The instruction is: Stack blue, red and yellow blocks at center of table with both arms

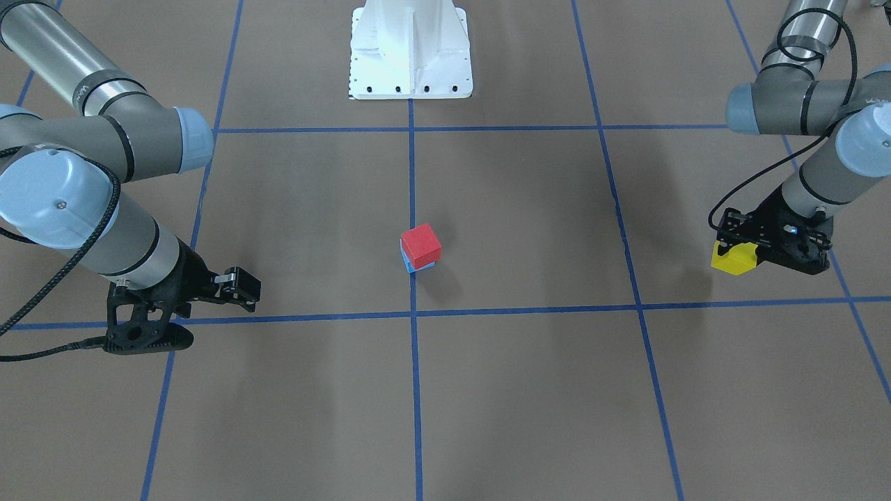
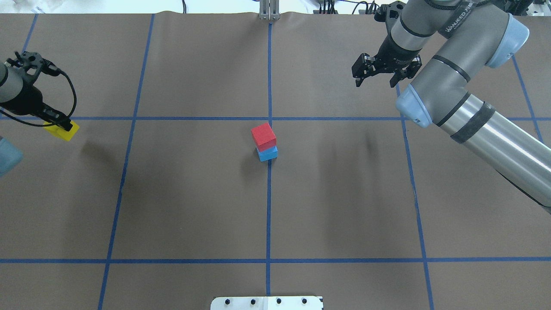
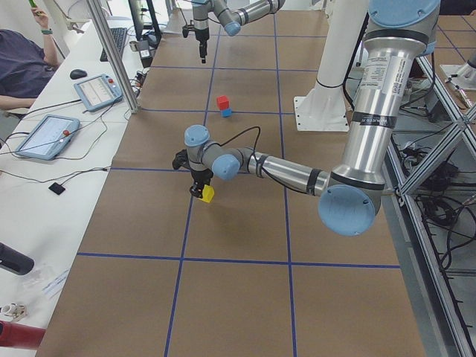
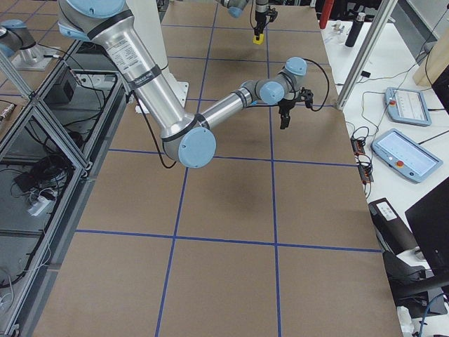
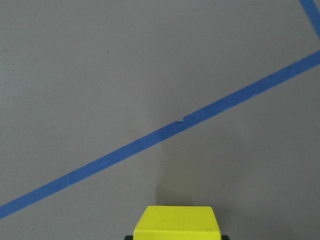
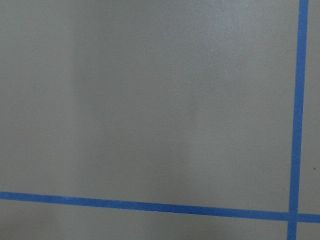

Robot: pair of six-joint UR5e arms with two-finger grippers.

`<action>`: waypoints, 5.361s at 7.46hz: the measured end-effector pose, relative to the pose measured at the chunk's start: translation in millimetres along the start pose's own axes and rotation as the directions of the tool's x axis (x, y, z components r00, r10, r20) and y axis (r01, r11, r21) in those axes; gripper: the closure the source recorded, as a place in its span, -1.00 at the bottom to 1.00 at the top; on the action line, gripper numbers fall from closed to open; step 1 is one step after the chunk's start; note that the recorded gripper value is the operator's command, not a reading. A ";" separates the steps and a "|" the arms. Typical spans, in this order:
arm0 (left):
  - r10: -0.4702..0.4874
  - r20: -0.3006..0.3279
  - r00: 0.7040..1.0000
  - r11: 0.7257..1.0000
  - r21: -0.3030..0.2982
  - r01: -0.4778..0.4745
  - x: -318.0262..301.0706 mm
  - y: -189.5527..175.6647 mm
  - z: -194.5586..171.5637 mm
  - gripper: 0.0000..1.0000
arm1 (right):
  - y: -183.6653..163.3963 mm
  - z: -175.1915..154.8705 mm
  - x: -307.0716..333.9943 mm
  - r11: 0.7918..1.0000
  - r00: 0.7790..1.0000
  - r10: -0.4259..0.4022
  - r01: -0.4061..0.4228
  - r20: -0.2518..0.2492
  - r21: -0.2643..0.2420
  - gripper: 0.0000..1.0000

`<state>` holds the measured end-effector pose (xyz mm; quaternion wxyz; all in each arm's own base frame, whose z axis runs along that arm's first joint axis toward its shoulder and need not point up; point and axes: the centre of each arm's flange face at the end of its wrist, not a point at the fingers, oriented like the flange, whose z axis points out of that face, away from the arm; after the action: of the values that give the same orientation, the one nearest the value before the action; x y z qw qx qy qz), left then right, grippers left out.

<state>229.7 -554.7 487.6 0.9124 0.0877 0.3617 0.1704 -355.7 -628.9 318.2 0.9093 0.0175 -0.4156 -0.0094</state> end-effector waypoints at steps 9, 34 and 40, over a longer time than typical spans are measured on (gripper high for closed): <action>-0.736 -0.052 0.675 0.675 -0.136 0.726 401.7 -181.1 -117.4 1.00 | -2.5 0.5 9.0 1.000 1.000 -0.017 0.017 -0.007 0.000 -0.99; -0.615 -0.134 0.777 0.786 -0.030 0.617 419.5 -135.6 -133.1 -1.00 | -21.2 -26.1 88.0 0.999 0.999 -0.049 0.049 -0.008 0.007 -0.99; -0.172 0.095 0.980 0.982 0.099 0.163 -8.2 72.8 -139.5 -1.00 | 0.1 -15.6 288.7 0.997 0.985 -0.028 0.040 -0.169 0.073 -1.00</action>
<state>109.9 -485.2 412.6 0.9359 0.1072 0.3277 0.0715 -155.0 -637.6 526.1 0.9395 0.0599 -0.3372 -0.0076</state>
